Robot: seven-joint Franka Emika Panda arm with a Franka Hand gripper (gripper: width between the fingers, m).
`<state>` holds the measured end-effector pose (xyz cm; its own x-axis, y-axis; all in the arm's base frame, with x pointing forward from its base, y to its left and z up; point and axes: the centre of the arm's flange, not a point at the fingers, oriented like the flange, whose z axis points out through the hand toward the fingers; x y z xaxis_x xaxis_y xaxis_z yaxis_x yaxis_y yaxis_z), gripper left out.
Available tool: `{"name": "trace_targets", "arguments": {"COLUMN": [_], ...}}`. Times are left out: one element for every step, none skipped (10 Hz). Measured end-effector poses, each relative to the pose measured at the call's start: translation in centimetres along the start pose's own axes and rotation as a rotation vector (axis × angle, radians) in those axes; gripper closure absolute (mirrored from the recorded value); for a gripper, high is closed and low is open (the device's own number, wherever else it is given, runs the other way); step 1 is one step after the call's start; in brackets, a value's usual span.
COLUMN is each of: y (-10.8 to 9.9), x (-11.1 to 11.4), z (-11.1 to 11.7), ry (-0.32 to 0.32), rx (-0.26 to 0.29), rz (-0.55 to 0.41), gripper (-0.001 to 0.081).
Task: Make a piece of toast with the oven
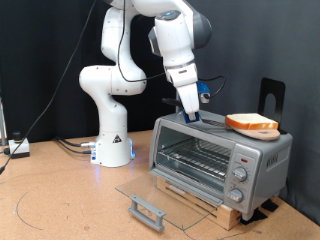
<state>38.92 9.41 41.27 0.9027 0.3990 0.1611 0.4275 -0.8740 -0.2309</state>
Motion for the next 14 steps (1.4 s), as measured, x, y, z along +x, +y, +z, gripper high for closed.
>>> {"name": "trace_targets", "arguments": {"y": [0.0, 0.0, -0.1, -0.2, -0.4, -0.5, -0.6, -0.7, -0.8, -0.9, -1.3, -1.9, -2.6, -3.4], "x": [0.0, 0.1, 0.1, 0.0, -0.1, -0.2, -0.3, -0.3, -0.3, -0.2, 0.0, 0.1, 0.3, 0.5], "z": [-0.1, -0.1, -0.2, -0.3, -0.4, -0.6, -0.8, -1.1, -1.3, -1.3, -1.2, -0.7, -0.2, 0.2], "ry": [0.001, 0.001, 0.001, -0.003, -0.015, -0.022, -0.02, -0.013, -0.006, -0.001, 0.001, -0.003, -0.009, -0.014], "rx": [0.0, 0.0, -0.001, 0.0, 0.002, 0.001, -0.002, -0.006, -0.008, -0.005, -0.004, -0.003, -0.001, 0.0], "rz": [-0.003, -0.004, -0.005, -0.008, -0.014, -0.016, -0.017, -0.016, -0.016, -0.016, -0.014, -0.015, -0.018, -0.023], "gripper": [0.0411, 0.0411, 0.0411, 0.0411, 0.0411, 0.0411, 0.0411, 0.0411, 0.0411, 0.0411, 0.0411, 0.0411, 0.0411, 0.0411]}}
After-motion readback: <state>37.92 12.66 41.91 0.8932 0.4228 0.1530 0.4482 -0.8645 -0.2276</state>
